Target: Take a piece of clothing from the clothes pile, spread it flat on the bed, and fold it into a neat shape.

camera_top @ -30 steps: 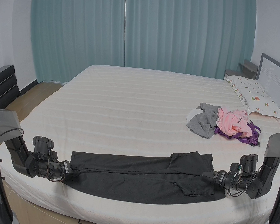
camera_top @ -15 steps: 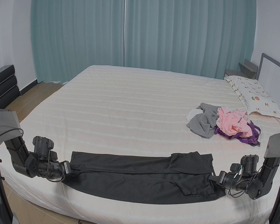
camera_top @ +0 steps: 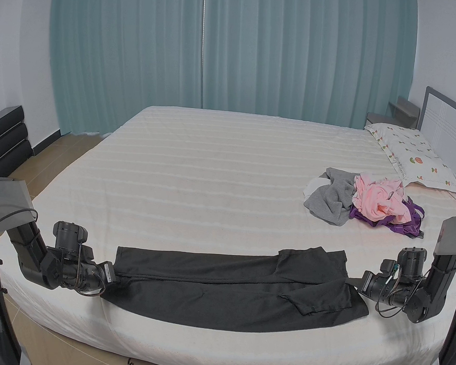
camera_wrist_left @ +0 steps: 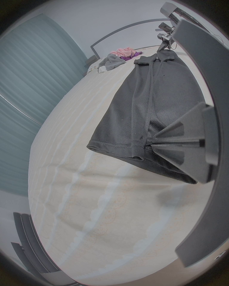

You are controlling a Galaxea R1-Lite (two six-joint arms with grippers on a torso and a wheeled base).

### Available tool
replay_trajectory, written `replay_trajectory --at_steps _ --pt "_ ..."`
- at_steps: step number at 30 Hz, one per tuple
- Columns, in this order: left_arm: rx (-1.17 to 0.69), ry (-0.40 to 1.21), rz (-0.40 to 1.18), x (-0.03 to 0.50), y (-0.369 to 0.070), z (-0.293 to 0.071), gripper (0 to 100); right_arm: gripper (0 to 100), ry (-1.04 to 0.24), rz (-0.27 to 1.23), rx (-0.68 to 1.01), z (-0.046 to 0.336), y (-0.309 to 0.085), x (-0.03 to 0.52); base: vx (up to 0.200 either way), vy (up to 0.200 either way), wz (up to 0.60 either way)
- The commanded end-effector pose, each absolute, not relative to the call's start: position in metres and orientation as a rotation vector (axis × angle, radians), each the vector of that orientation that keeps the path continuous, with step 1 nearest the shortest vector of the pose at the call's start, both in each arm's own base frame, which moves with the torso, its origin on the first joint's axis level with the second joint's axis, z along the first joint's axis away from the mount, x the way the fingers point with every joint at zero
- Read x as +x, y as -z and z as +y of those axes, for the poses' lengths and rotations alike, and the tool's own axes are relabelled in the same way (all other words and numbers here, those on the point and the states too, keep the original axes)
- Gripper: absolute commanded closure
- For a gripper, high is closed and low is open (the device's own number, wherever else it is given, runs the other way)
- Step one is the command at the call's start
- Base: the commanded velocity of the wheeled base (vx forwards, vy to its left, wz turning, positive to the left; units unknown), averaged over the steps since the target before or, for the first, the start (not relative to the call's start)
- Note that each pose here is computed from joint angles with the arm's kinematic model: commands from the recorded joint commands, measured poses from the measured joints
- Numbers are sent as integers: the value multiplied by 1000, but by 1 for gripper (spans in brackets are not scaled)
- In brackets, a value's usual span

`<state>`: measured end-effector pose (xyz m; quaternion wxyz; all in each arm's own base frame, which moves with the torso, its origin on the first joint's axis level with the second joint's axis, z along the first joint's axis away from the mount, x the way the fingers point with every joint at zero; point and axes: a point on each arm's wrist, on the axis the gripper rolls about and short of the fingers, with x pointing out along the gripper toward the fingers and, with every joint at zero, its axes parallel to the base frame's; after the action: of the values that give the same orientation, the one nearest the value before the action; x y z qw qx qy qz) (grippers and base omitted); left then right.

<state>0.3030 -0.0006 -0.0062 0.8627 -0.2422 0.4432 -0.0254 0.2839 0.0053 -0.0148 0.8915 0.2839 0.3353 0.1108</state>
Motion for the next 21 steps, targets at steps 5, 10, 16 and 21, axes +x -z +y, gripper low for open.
replay_trajectory --at_steps 5,10,16,21 --pt "-512 50 933 303 7 0 100 100 -211 690 590 2 25 299 0 0 0" --pt "-514 48 933 303 7 0 100 100 -201 714 595 1 39 304 0 0 0" --pt "-517 50 931 303 6 -1 100 100 -187 726 601 -2 49 307 0 0 0" --pt "-526 49 922 301 2 0 100 0 -200 704 620 0 41 305 0 0 0"
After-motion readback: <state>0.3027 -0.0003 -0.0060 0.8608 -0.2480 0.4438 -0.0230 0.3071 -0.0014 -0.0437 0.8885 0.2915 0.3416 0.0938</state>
